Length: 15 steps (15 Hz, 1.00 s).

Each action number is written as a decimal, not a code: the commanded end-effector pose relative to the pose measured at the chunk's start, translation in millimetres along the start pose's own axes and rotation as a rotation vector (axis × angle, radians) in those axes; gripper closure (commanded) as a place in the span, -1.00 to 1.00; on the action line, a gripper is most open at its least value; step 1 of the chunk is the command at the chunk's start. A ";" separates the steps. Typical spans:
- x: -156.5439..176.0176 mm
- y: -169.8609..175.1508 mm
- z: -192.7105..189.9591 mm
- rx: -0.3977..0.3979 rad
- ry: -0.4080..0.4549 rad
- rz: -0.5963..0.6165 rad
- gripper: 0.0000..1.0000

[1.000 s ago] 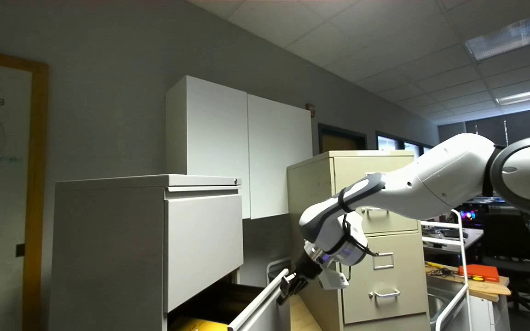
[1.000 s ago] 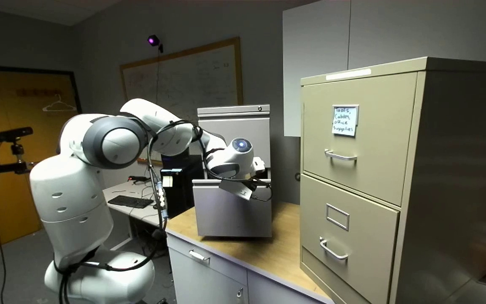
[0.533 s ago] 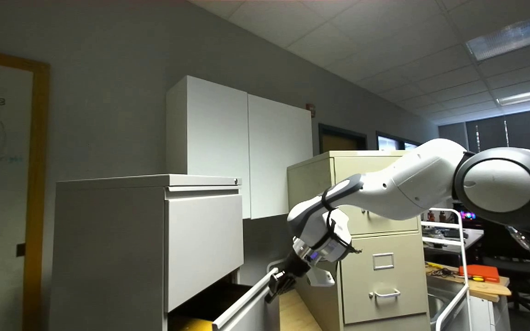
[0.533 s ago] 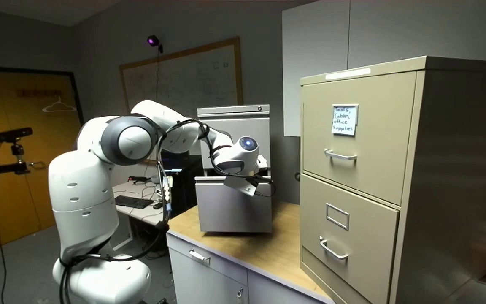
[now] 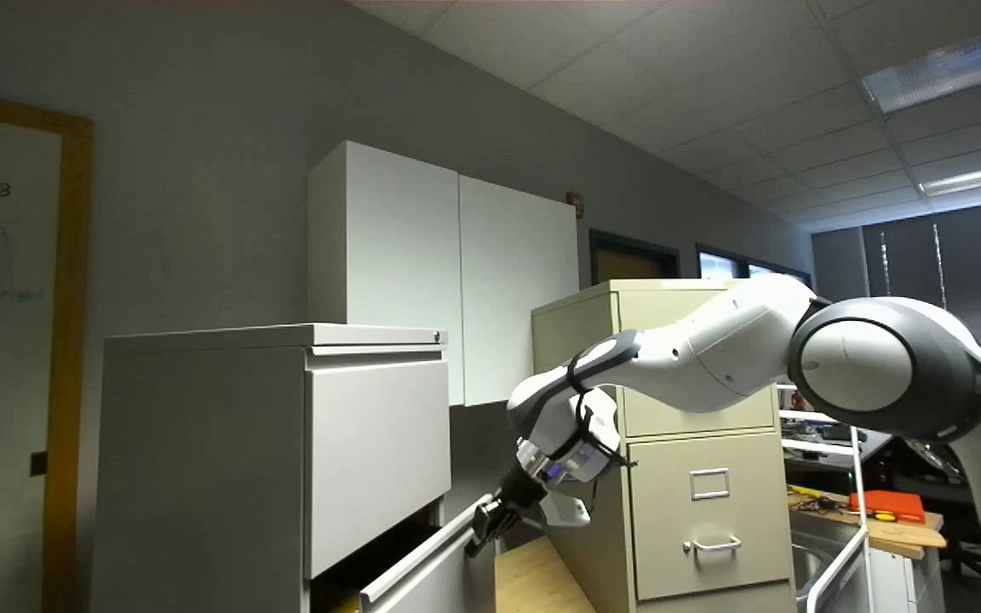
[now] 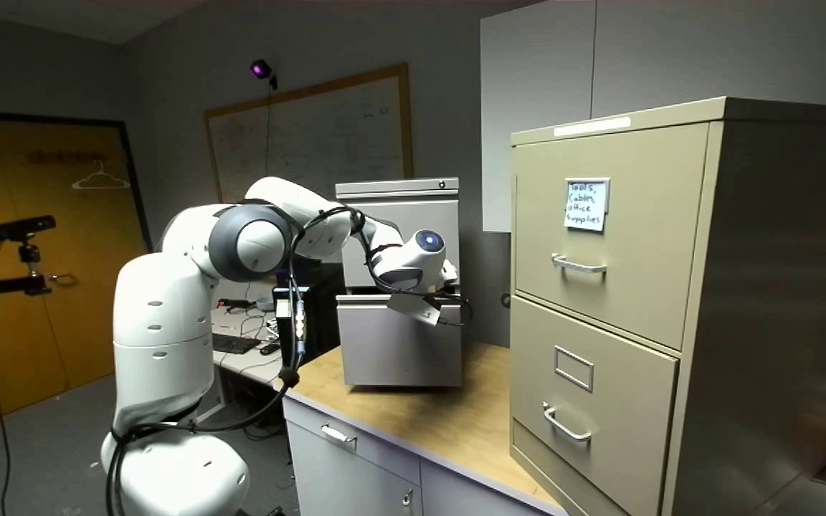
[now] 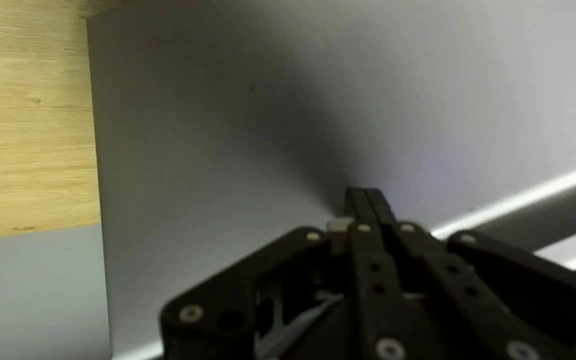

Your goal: Close the bottom drawer of the left cabinet

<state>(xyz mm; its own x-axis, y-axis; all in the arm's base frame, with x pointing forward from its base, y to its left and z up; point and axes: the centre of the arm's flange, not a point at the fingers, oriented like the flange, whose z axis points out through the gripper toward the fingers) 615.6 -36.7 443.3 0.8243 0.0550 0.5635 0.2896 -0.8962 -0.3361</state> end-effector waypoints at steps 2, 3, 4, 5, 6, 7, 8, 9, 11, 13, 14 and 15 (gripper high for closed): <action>56.0 -9.5 12.0 0.041 0.059 -0.004 0.99; 62.0 -11.1 15.0 0.047 0.065 -0.009 0.99; 67.8 -12.4 17.8 0.052 0.071 -0.013 0.99; 73.5 -12.8 20.6 0.056 0.076 -0.015 0.99; 79.1 -13.7 21.9 0.061 0.083 -0.017 0.99; 84.6 -13.7 23.2 0.064 0.091 -0.019 0.99; 92.1 -15.6 22.6 0.069 0.106 -0.021 0.99; 99.0 -16.9 23.4 0.072 0.114 -0.025 0.99; 102.2 -15.6 28.8 0.075 0.112 -0.028 0.99; 106.1 -13.3 33.8 0.080 0.113 -0.031 0.99; 108.2 -12.0 35.7 0.082 0.113 -0.032 0.99; 109.8 -11.7 37.5 0.085 0.113 -0.033 0.99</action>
<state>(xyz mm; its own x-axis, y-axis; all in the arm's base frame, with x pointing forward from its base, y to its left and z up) 691.5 -6.0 461.3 0.7772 0.0631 0.6261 0.3559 -0.8647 -0.3546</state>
